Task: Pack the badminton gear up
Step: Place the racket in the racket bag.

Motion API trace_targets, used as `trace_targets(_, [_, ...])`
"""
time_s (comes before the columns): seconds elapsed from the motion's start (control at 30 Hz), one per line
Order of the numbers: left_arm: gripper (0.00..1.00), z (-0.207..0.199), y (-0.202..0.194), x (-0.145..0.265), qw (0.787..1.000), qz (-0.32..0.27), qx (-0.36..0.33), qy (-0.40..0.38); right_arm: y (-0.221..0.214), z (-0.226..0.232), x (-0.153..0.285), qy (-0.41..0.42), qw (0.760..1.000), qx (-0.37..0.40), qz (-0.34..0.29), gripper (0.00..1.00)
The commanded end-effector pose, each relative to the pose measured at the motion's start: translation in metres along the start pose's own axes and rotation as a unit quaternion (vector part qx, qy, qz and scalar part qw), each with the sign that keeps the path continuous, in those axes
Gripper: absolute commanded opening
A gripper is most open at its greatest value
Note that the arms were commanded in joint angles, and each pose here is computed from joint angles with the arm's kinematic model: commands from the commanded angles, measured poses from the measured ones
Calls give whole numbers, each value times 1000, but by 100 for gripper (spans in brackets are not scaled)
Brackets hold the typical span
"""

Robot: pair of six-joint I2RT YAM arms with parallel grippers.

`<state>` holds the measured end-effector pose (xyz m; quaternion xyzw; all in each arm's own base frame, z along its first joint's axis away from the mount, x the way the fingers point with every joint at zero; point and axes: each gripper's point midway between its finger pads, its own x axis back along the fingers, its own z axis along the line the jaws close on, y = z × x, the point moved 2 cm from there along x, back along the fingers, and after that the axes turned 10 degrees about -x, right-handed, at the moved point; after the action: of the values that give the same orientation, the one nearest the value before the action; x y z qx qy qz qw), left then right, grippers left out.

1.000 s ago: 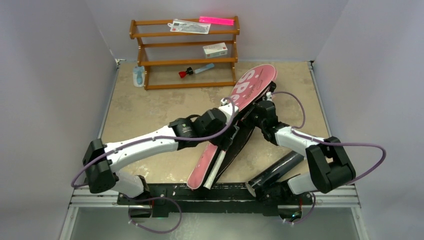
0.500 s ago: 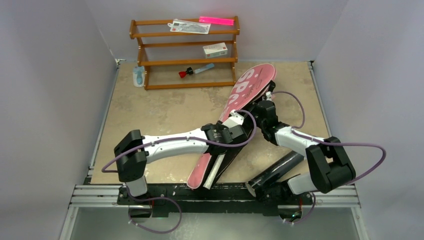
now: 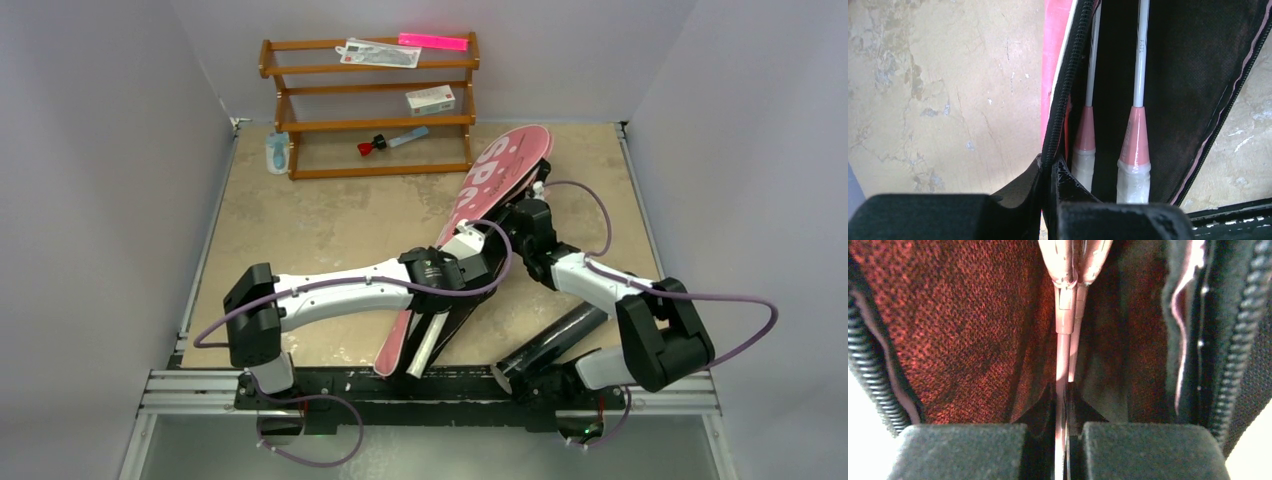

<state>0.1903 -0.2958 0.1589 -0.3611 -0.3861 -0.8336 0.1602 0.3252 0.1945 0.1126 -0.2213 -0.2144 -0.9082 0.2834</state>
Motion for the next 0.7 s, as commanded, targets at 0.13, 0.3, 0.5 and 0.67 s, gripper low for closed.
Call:
trace_targets(0.13, [0,-3,-3,17,998,-8,6,-59,42,55,7,55,994,-8,-93,0])
trace_targets(0.3, [0,-14,9,36,989,-48,12,-142,49,55,5,56,991,-25,-116,0])
trace_targets(0.5, [0,-24,31,65,960,-109,43,-253,47,64,1,84,989,-37,-115,0])
trace_targets(0.67, [0,-20,33,69,942,-120,70,-306,39,55,-16,68,991,-12,-117,0])
